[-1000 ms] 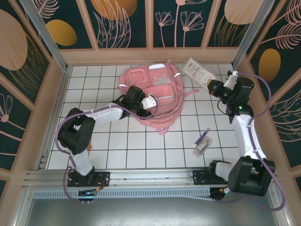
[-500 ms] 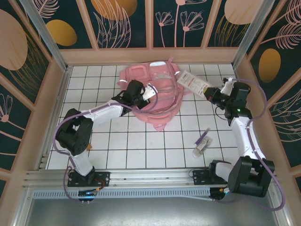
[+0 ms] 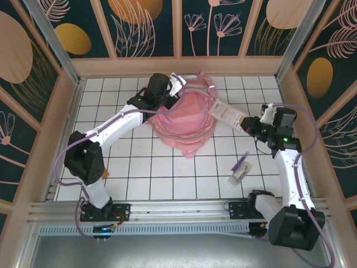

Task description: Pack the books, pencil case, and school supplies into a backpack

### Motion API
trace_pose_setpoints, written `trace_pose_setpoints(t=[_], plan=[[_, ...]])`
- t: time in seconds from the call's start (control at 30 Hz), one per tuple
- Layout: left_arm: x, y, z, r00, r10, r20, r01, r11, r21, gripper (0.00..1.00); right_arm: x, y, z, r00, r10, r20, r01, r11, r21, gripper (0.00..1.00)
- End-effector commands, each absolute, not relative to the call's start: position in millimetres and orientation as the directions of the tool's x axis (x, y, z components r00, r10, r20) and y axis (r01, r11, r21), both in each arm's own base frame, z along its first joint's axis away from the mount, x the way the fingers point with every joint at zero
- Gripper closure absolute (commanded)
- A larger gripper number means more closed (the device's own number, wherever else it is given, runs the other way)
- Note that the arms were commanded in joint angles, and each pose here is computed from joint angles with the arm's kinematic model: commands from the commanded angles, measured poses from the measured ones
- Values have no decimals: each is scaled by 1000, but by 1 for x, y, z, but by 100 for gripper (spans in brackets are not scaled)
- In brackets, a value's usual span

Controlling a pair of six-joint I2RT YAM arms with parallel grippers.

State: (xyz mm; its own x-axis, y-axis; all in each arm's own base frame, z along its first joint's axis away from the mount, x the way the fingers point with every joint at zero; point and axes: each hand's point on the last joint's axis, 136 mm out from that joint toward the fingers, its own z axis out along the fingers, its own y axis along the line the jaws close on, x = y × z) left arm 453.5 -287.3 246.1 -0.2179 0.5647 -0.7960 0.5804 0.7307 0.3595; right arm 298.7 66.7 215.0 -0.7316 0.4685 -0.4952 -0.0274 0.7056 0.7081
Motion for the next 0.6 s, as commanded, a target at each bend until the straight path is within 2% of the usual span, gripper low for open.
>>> trace_pose_setpoints(t=[0.0,0.1,0.23,0.3,0.43,0.57], plan=[[463,-296,317,-97,441,-892,521,786,332,100,284,93,208,-823,388,-414,-82,641,763,100],[461,-301,317,-105,430,-896,546,778,309,100,276,119,205,-880,288,-377,-123,629,768,100],[453,-312,322,-86,407,-909,606,746,276,100,264,168,214,-935,161,-316,-211,462,861,100],[447,-316,326,-73,391,-918,633,729,260,100,274,189,217,-939,134,-318,-235,426,874,100],[440,-322,329,-81,356,-931,667,713,215,100,324,201,216,-902,294,-316,-178,414,893,100],[431,-316,349,-96,291,-952,655,739,160,100,373,187,200,-795,539,-278,-14,443,897,100]])
